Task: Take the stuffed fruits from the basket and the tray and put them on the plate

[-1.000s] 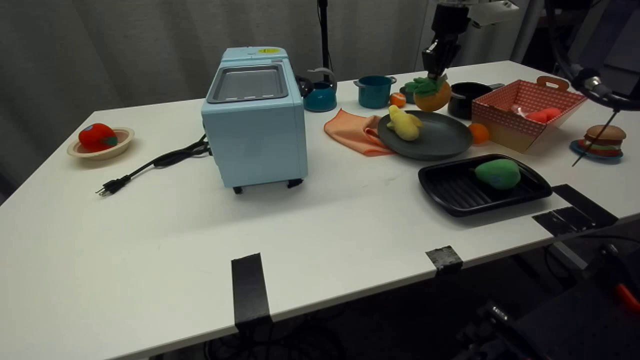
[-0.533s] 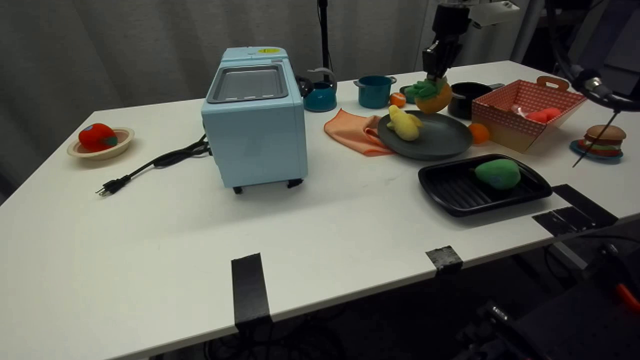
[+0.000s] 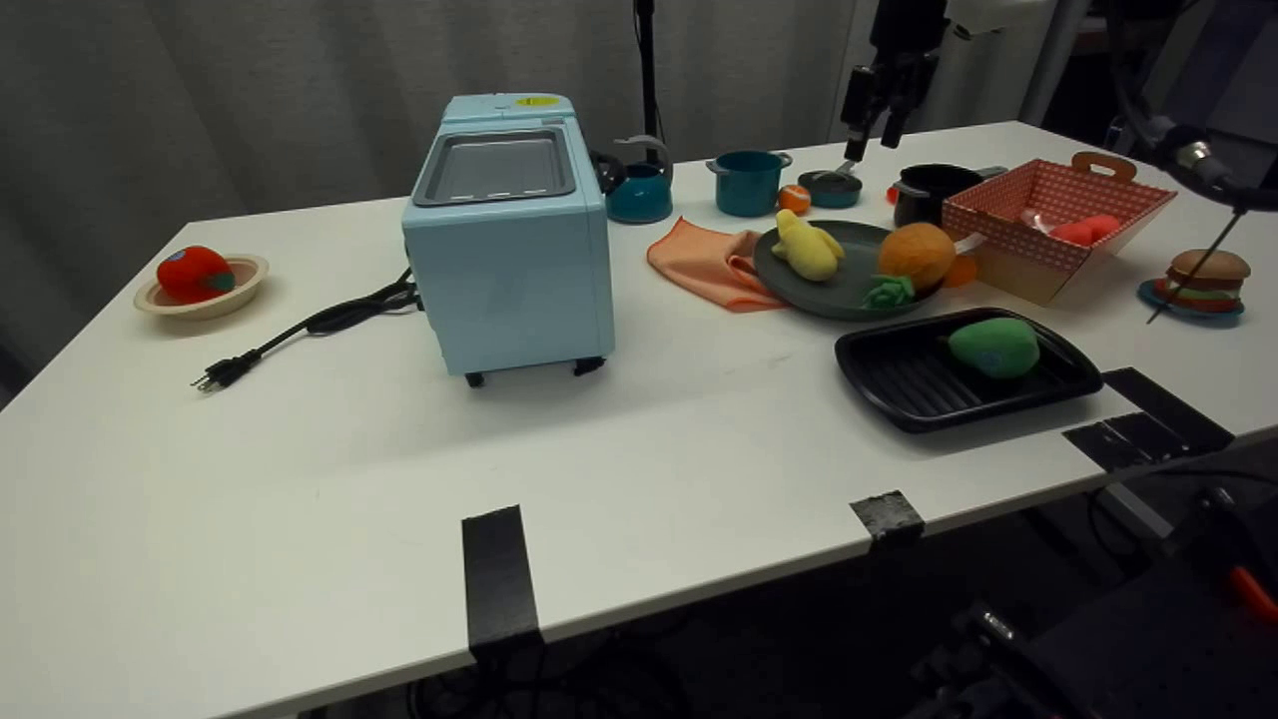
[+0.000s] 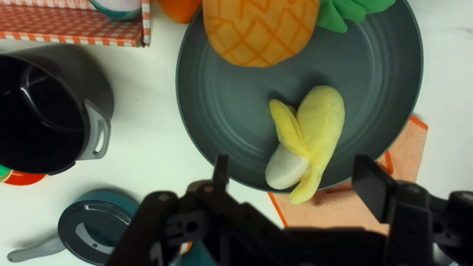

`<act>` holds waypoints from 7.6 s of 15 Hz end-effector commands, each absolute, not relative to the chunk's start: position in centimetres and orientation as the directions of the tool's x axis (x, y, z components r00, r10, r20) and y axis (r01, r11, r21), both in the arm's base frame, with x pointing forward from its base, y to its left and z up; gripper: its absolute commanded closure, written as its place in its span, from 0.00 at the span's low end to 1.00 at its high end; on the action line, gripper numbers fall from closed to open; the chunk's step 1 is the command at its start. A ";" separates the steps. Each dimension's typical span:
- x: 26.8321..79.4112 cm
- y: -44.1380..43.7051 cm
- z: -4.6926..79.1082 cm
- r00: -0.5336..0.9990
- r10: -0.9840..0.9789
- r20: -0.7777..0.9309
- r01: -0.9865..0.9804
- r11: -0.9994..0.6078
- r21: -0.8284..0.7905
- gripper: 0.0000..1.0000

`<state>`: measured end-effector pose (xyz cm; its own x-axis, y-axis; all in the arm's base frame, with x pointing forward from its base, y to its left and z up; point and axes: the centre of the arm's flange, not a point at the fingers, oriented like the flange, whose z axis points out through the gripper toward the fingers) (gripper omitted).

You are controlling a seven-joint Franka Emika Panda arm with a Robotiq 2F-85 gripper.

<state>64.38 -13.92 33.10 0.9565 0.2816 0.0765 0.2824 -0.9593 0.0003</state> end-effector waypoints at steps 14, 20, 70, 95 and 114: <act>53.1 -13.1 31.8 0.946 0.325 -0.014 0.325 -0.945 -0.032 0.00; 50.0 -13.1 27.6 0.955 0.293 -0.044 0.293 -0.956 -0.014 0.00; 63.3 -12.1 37.9 0.924 0.284 0.256 0.264 -0.958 0.110 0.96; 68.2 -12.6 29.4 0.939 0.304 0.159 0.287 -0.951 0.118 0.28; 63.1 -13.5 36.3 0.928 0.265 0.260 0.238 -0.962 0.131 0.00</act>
